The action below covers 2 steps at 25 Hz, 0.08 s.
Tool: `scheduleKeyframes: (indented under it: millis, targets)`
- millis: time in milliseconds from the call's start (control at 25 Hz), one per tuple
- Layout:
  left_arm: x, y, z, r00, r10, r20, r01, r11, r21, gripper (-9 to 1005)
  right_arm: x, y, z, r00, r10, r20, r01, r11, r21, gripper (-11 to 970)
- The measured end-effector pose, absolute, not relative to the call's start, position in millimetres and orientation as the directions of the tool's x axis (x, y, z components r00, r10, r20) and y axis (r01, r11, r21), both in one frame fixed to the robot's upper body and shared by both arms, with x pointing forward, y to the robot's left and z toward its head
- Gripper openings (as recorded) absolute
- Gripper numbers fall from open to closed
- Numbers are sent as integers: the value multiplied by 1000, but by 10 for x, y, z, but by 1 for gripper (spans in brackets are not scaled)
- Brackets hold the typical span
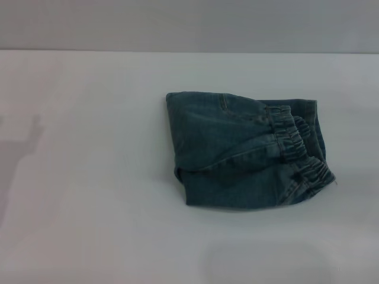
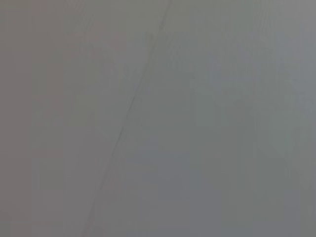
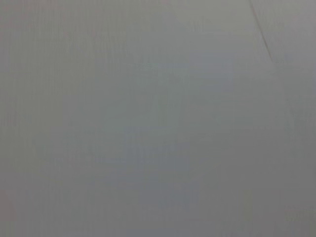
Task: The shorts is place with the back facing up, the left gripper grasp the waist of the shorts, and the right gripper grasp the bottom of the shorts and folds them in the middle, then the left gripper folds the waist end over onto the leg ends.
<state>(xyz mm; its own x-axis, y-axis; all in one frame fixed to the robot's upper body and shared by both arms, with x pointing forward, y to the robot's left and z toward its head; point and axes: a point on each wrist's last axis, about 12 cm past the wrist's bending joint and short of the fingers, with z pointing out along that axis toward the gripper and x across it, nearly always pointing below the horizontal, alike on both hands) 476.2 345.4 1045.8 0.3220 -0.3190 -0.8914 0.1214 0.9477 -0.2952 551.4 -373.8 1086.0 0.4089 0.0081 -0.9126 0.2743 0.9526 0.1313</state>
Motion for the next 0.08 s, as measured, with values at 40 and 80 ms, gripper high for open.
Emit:
scheduleKeyframes:
  millis: [40,80]
  targets:
    - [4763,3454,10458,322,-321,-891,123,947,-297,836,5505,-3740,10854,407,8,-913,276,952,131,559]
    - [4764,3453,10459,322,-323,-890,124,946,-299,836,5498,-3742,10848,406,8,-914,277,952,131,559]
